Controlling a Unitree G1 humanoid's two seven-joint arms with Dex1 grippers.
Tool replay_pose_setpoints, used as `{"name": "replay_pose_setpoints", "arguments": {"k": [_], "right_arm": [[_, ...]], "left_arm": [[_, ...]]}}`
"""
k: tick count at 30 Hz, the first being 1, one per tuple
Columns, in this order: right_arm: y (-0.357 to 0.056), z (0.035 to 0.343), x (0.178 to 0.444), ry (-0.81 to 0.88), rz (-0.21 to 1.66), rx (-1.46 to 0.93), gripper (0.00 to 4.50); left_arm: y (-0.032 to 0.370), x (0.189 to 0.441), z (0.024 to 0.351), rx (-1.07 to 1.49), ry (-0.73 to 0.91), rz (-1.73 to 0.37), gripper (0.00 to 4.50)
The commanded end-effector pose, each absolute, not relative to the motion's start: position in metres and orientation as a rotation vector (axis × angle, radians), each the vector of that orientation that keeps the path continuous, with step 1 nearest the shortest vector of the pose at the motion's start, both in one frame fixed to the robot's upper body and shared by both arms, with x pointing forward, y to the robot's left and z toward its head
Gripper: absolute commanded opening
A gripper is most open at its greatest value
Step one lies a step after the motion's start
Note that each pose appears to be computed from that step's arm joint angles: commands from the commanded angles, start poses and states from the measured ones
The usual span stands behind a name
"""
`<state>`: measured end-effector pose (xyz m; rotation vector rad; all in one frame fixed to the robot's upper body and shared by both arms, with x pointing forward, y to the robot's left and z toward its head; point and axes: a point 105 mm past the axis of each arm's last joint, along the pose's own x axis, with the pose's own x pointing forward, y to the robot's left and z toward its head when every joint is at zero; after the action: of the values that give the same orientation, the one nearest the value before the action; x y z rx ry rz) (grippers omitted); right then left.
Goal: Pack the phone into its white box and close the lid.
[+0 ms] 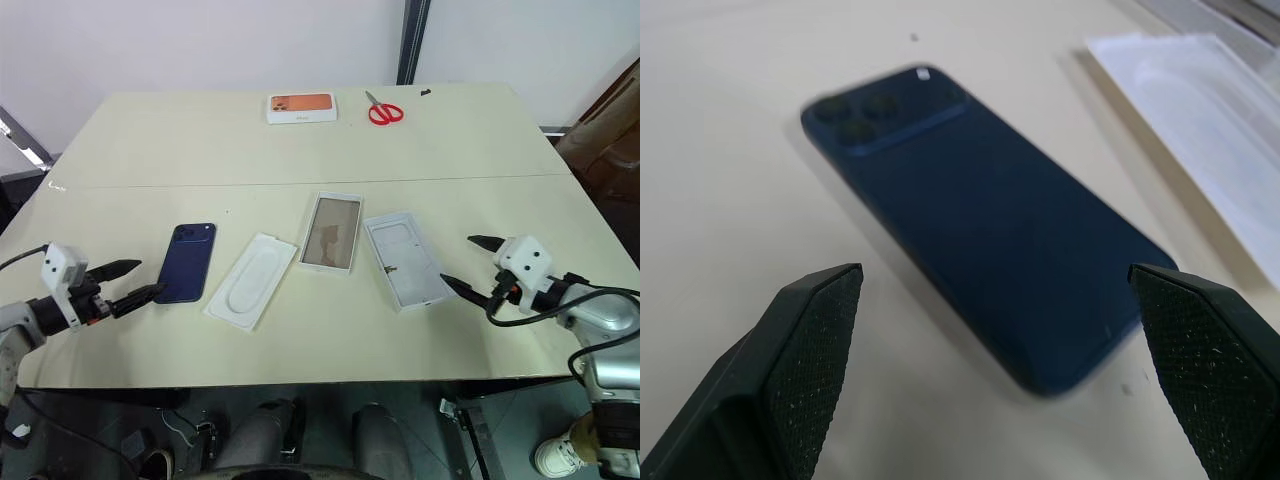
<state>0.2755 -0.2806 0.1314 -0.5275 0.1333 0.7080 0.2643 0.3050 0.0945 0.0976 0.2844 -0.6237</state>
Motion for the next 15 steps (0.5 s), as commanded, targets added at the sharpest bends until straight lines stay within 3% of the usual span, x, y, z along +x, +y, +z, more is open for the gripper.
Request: {"name": "replay_pose_setpoints", "arguments": {"k": [1, 15], "right_arm": [[-0.289, 0.146, 0.271, 0.109, 0.694, -0.552, 4.5], [-0.284, 0.146, 0.281, 0.097, 0.706, -0.575, 4.5]], "left_arm": [[0.31, 0.261, 0.109, 0.123, 0.235, -0.624, 4.47], [0.299, 0.27, 0.116, 0.189, 0.211, -0.658, 4.47]]}}
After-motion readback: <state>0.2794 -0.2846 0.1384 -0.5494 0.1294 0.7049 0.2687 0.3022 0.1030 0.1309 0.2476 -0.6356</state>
